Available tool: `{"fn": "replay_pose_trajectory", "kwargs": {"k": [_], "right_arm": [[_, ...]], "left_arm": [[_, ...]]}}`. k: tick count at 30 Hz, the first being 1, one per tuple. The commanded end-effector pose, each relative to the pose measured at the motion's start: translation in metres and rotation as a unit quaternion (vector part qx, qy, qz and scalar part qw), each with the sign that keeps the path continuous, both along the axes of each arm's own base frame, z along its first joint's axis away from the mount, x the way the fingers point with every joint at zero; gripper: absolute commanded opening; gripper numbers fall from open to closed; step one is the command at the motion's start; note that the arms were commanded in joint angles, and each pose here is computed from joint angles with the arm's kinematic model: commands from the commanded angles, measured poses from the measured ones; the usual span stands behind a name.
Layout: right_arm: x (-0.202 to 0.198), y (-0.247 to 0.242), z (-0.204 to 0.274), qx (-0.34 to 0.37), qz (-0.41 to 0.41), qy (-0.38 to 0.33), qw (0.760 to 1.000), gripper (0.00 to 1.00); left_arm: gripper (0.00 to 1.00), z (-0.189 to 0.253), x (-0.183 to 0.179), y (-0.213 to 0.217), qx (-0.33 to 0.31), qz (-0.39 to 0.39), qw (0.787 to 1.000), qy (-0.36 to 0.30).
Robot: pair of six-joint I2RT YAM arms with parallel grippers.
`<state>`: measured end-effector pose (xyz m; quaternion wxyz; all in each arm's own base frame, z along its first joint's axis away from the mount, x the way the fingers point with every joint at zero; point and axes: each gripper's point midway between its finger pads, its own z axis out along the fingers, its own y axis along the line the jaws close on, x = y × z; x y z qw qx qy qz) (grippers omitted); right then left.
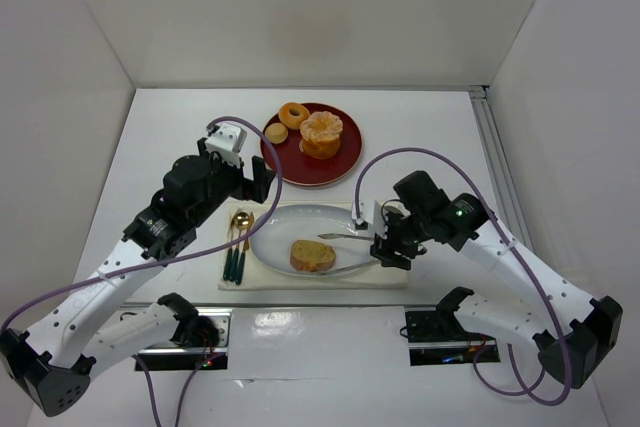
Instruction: Place the bread
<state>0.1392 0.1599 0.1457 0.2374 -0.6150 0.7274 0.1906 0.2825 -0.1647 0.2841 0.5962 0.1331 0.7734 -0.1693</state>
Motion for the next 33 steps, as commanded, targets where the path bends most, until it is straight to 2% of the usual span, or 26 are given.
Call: {"fn": "replay_pose_trajectory", "kwargs": {"k": [1,10,16,21,27,31,33], "right_arm": [[0.007,0.007,0.028,0.034,0.002,-0.040,0.999,0.67],[0.032,0.017,0.061,0.080,-0.029,-0.098,0.992,0.65],[0.080,0.007,0.083,0.089,-0.113,-0.177,0.974,0.65],[0.134,-0.006,0.109,0.110,-0.197,-0.246,0.943,0.63],[0.197,-0.043,0.112,0.110,-0.302,-0.292,0.901,0.63],[0.234,-0.099,0.099,0.105,-0.394,-0.292,0.865,0.63],[0.245,-0.114,0.081,0.108,-0.416,-0.275,0.860,0.63]], "left_arm": [[1.00,0.015,0.002,-0.001,-0.012,0.001,0.999,-0.029],[1.00,0.015,0.003,0.000,-0.012,0.005,0.999,-0.030],[1.00,0.018,0.002,0.001,-0.014,0.005,0.999,-0.033],[1.00,0.021,0.000,0.002,-0.017,0.005,0.999,-0.037],[1.00,0.024,-0.002,0.002,-0.020,0.001,0.999,-0.041],[1.00,0.027,-0.004,0.001,-0.023,-0.004,0.999,-0.044],[1.00,0.029,-0.007,0.001,-0.027,-0.009,0.998,-0.047]]}}
